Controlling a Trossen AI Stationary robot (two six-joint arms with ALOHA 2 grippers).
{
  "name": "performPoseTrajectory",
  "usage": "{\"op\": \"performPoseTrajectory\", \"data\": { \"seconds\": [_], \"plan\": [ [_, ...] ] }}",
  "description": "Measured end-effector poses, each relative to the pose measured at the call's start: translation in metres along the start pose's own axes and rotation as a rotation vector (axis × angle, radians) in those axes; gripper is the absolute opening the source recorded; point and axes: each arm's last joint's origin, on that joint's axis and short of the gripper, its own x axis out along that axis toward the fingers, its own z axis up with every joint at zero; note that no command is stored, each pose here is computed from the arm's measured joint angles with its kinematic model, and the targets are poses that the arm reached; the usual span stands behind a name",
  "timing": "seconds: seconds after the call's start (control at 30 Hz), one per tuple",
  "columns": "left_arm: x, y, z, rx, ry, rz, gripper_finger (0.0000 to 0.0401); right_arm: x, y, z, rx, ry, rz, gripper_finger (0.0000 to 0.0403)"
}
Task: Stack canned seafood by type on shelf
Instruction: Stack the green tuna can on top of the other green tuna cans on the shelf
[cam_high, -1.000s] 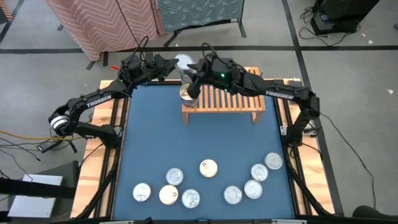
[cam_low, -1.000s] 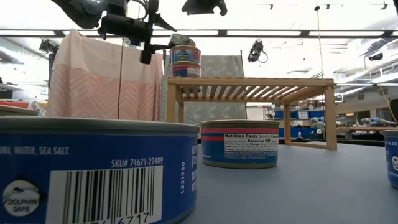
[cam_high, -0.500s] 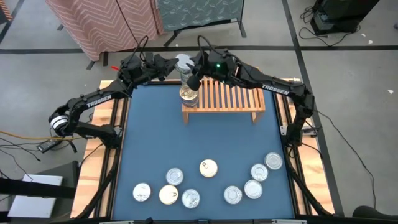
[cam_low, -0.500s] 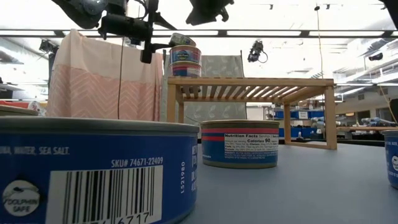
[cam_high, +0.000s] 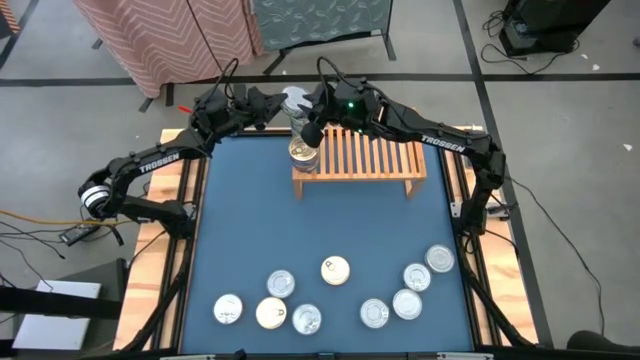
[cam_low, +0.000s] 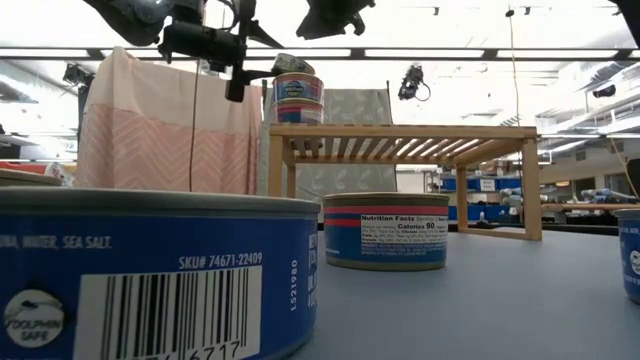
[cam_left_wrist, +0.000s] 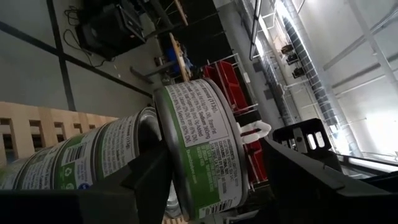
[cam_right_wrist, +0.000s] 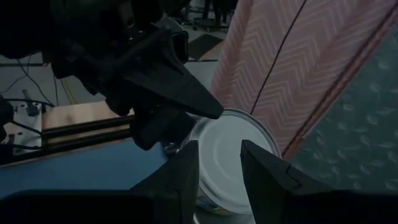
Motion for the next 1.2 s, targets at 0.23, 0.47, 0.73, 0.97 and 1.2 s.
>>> {"op": "performPoseTrajectory", "data": {
  "seconds": [0.23,0.47,0.73,0.97,1.2],
  "plan": [
    [0.005,0.002,-0.004,-0.001,0.009,0.013,0.0248,0.0,0.001,0.0,0.0,-0.004,0.031,0.0123],
    [0.021,-0.015,-0.003,0.052,0.103,-0.048,0.0248,0.0,0.0,-0.001,-0.001,0.003,0.031,0.0123],
    [0.011,-0.019,0.011,0.12,0.085,0.012,0.0237,0.001,-0.002,-0.005,-0.014,0.05,0.027,0.0123],
    [0.011,-0.017,0.011,0.14,0.09,0.018,0.023,0.003,-0.009,-0.007,-0.008,0.053,0.008,0.0123],
    [0.011,-0.016,0.011,0.158,0.122,0.007,0.0229,0.008,-0.013,-0.014,-0.002,0.062,-0.003,0.0123]
  ]
}}
